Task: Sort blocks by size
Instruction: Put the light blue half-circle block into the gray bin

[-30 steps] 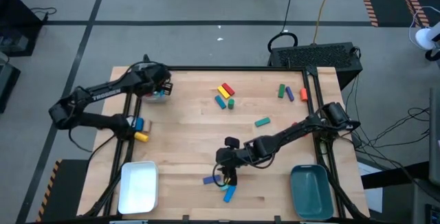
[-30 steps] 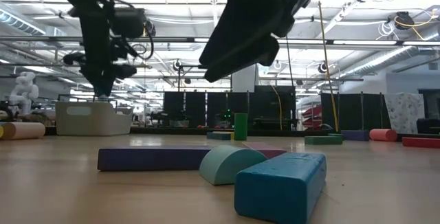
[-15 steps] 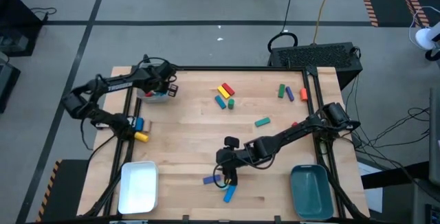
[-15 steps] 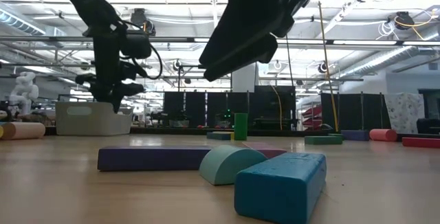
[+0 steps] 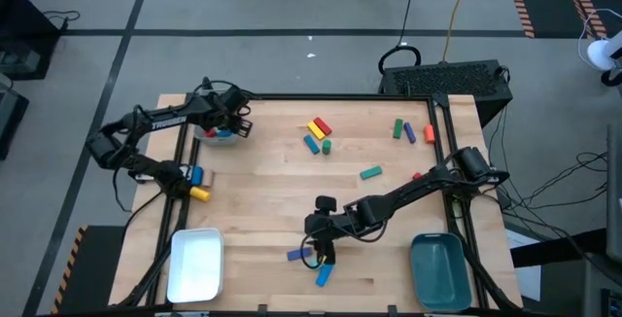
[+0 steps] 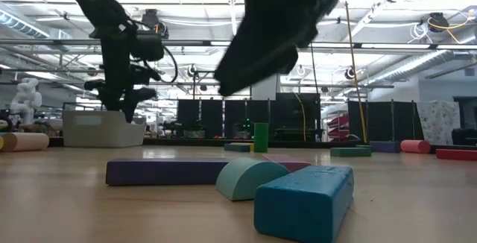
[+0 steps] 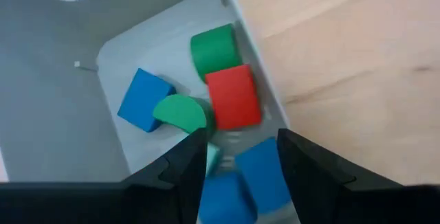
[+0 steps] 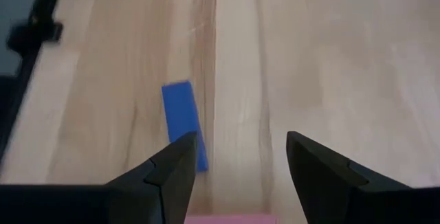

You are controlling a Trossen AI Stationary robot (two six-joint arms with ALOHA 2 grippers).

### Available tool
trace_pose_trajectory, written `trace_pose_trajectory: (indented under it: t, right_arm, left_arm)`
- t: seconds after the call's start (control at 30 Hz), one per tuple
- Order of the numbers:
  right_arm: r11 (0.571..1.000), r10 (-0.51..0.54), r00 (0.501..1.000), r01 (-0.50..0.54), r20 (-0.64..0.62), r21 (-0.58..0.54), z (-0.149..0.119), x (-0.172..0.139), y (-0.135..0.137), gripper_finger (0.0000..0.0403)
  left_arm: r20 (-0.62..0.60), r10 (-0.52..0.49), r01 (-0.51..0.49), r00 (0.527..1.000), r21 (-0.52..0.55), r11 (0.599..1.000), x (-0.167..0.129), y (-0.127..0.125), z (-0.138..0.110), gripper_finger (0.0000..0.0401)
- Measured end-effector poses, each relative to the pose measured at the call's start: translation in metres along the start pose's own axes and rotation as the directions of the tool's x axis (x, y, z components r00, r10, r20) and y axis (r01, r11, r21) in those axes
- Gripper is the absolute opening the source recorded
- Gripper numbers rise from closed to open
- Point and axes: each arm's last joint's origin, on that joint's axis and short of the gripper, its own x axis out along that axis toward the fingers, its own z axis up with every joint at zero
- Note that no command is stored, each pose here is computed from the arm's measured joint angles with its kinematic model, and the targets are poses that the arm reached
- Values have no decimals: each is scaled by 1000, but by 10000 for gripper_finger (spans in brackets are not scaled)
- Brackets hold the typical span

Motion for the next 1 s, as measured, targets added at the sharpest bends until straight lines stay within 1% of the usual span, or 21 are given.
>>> trace_pose_trajectory:
  t: [0.1, 0.2, 0.27, 0.33, 0.43, 0.5, 0.67, 0.7, 0.8, 0.87, 1.0]
  right_arm:
    - [997, 57, 998, -58, -37, -50, -8, 15, 2, 203]
    - [992, 94, 991, -101, -93, -77, -16, 24, 4, 202]
    - [986, 104, 987, -119, -126, -118, -21, 24, 8, 202]
    - [979, 110, 985, -130, -132, -158, -24, 23, 15, 201]
    - [968, 128, 983, -154, -135, -200, -28, 21, 25, 201]
    - [963, 143, 982, -167, -124, -212, -29, 20, 31, 201]
    - [965, 139, 979, -168, -150, -202, -38, 26, 37, 201]
    - [965, 144, 980, -170, -138, -200, -39, 30, 38, 201]
    - [964, 138, 978, -168, -154, -205, -44, 34, 40, 201]
    - [964, 141, 979, -169, -146, -203, -45, 38, 41, 201]
    - [966, 128, 979, -160, -161, -205, -48, 41, 39, 201]
  left_arm:
    - [37, -98, 98, 995, 13, 995, -16, -5, 4, 180]
    - [103, -196, 188, 975, 84, 979, -39, -12, 6, 180]
    - [155, -243, 223, 958, 136, 965, -56, -16, 5, 180]
    - [216, -297, 259, 930, 187, 948, -72, -22, 3, 180]
    - [278, -388, 315, 879, 273, 909, -94, -32, -6, 180]
    - [290, -442, 346, 849, 328, 879, -105, -40, -14, 180]
    - [267, -575, 415, 773, 474, 777, -127, -68, -38, 180]
    - [261, -600, 427, 756, 498, 755, -131, -73, -42, 180]
    - [254, -658, 442, 709, 566, 696, -142, -88, -57, 180]
    - [271, -677, 439, 684, 588, 679, -149, -97, -66, 180]
    - [299, -686, 427, 663, 602, 675, -159, -107, -83, 180]
